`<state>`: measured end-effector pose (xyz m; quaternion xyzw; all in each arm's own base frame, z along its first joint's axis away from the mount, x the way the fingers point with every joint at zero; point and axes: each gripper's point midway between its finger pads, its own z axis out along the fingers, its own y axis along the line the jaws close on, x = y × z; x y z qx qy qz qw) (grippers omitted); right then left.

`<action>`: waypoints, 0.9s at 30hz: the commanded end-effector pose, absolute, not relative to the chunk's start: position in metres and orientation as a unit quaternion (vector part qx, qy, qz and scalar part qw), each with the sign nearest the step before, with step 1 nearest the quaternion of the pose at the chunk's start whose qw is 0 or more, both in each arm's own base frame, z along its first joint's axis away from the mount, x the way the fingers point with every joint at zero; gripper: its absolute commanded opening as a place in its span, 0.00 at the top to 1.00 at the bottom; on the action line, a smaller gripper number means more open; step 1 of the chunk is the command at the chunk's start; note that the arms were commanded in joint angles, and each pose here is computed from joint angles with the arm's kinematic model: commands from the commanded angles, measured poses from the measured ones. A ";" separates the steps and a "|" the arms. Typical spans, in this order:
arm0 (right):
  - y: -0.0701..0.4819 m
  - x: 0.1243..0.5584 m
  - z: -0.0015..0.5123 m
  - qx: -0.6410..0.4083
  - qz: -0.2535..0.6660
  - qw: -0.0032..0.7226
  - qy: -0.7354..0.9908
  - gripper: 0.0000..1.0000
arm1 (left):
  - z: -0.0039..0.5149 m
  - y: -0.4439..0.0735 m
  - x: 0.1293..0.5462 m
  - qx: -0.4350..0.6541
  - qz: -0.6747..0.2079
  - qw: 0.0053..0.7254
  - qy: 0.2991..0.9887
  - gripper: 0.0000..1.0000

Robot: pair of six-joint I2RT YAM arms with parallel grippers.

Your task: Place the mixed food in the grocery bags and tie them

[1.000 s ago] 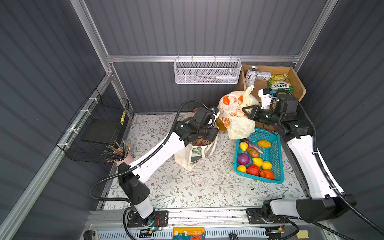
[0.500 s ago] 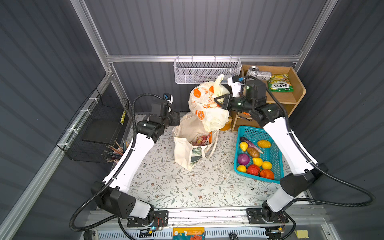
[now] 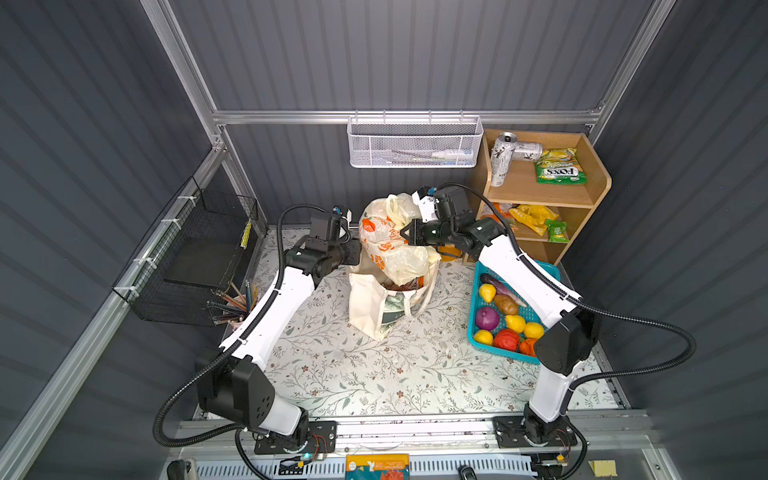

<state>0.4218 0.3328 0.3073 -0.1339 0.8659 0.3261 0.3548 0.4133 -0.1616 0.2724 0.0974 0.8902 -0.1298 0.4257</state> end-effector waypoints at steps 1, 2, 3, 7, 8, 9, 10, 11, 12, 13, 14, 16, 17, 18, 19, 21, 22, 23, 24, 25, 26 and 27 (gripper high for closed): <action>0.323 0.414 0.288 -0.164 0.260 0.348 0.886 1.00 | 0.268 -0.171 0.414 0.106 -0.151 0.419 0.889 0.68; 0.323 0.412 0.284 -0.170 0.251 0.343 0.889 1.00 | 0.266 -0.171 0.414 0.107 -0.153 0.417 0.890 0.71; 0.323 0.411 0.281 -0.178 0.240 0.340 0.892 1.00 | 0.264 -0.173 0.414 0.109 -0.156 0.413 0.891 0.73; 0.327 0.403 0.267 -0.214 0.203 0.323 0.899 1.00 | 0.258 -0.177 0.415 0.112 -0.162 0.405 0.893 1.00; 0.329 0.401 0.261 -0.223 0.196 0.314 0.902 1.00 | 0.259 -0.178 0.416 0.113 -0.165 0.406 0.892 1.00; 0.333 0.398 0.254 -0.233 0.193 0.304 0.904 1.00 | 0.259 -0.179 0.416 0.114 -0.168 0.407 0.891 1.00; 0.337 0.397 0.245 -0.237 0.192 0.291 0.907 1.00 | 0.260 -0.180 0.417 0.114 -0.170 0.409 0.889 1.00; 0.341 0.395 0.236 -0.239 0.194 0.279 0.910 1.00 | 0.261 -0.180 0.417 0.114 -0.170 0.410 0.889 1.00; 0.343 0.393 0.224 -0.237 0.197 0.262 0.915 1.00 | 0.262 -0.180 0.417 0.114 -0.171 0.411 0.888 1.00; 0.347 0.393 0.212 -0.234 0.200 0.249 0.918 1.00 | 0.262 -0.180 0.418 0.113 -0.171 0.412 0.888 1.00; 0.350 0.393 0.202 -0.231 0.204 0.237 0.921 1.00 | 0.263 -0.180 0.417 0.114 -0.171 0.413 0.887 1.00; 0.355 0.392 0.177 -0.224 0.205 0.207 0.930 1.00 | 0.264 -0.180 0.418 0.114 -0.171 0.415 0.886 1.00; 0.357 0.392 0.169 -0.222 0.205 0.197 0.933 1.00 | 0.264 -0.180 0.417 0.114 -0.171 0.415 0.886 1.00; 0.358 0.392 0.158 -0.219 0.203 0.183 0.937 1.00 | 0.265 -0.180 0.417 0.114 -0.171 0.416 0.886 1.00; 0.360 0.392 0.149 -0.218 0.201 0.170 0.940 1.00 | 0.265 -0.180 0.417 0.114 -0.172 0.416 0.886 1.00; 0.363 0.393 0.134 -0.216 0.199 0.147 0.945 1.00 | 0.265 -0.180 0.417 0.114 -0.172 0.416 0.886 1.00; 0.365 0.393 0.126 -0.214 0.197 0.136 0.947 1.00 | 0.265 -0.180 0.418 0.114 -0.172 0.416 0.886 1.00; 0.366 0.393 0.119 -0.213 0.196 0.125 0.949 1.00 | 0.265 -0.180 0.418 0.114 -0.172 0.417 0.885 1.00; 0.367 0.391 0.112 -0.215 0.195 0.110 0.951 1.00 | 0.265 -0.181 0.418 0.114 -0.173 0.417 0.885 1.00; 0.367 0.390 0.108 -0.217 0.195 0.101 0.951 1.00 | 0.266 -0.180 0.418 0.112 -0.173 0.417 0.885 1.00; 0.368 0.388 0.106 -0.220 0.195 0.096 0.951 1.00 | 0.266 -0.180 0.418 0.112 -0.173 0.417 0.885 1.00; 0.367 0.386 0.108 -0.223 0.196 0.094 0.950 1.00 | 0.266 -0.180 0.417 0.112 -0.174 0.417 0.885 1.00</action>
